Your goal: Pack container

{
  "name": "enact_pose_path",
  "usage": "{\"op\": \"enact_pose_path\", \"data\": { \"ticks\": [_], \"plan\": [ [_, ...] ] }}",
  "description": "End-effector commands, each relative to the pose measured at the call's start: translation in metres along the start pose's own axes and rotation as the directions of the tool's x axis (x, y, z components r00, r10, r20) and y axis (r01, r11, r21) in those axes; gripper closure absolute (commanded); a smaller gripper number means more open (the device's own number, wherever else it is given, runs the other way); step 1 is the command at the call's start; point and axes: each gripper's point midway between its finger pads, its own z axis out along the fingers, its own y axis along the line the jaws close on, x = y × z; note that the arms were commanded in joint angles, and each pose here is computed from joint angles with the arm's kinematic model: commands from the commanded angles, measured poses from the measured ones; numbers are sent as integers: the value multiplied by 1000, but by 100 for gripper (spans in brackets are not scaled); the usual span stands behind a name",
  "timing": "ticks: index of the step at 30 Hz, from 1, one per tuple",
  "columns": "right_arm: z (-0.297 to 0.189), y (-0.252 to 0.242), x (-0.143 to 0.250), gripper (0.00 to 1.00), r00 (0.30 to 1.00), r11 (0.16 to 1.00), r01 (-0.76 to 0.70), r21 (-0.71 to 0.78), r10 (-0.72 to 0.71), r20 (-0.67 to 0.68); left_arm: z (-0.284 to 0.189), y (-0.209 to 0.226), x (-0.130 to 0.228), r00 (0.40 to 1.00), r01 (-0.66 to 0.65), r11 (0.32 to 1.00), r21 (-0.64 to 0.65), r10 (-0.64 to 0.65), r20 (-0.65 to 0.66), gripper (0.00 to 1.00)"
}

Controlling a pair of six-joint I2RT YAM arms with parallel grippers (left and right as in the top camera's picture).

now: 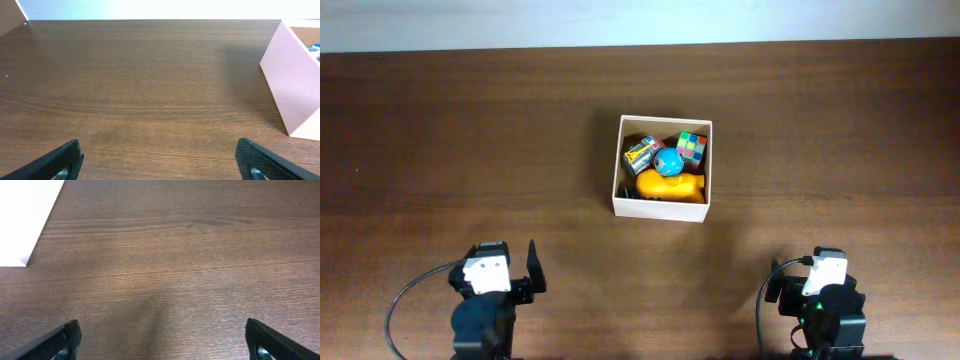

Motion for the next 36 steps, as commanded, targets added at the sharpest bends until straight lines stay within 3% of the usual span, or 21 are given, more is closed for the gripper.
{"op": "enact_pose_path", "data": {
  "ticks": [1, 36],
  "plan": [
    [1, 0, 2, 1, 1000, 1000, 0, 0, 0, -1, 1, -5, 1, 1000, -2, 1000, 28, 1, 26, 1],
    [1, 0, 2, 1, 1000, 1000, 0, 0, 0, -1, -1, -4, -2, 999, -1, 1000, 27, -1, 45, 1]
  ]
}}
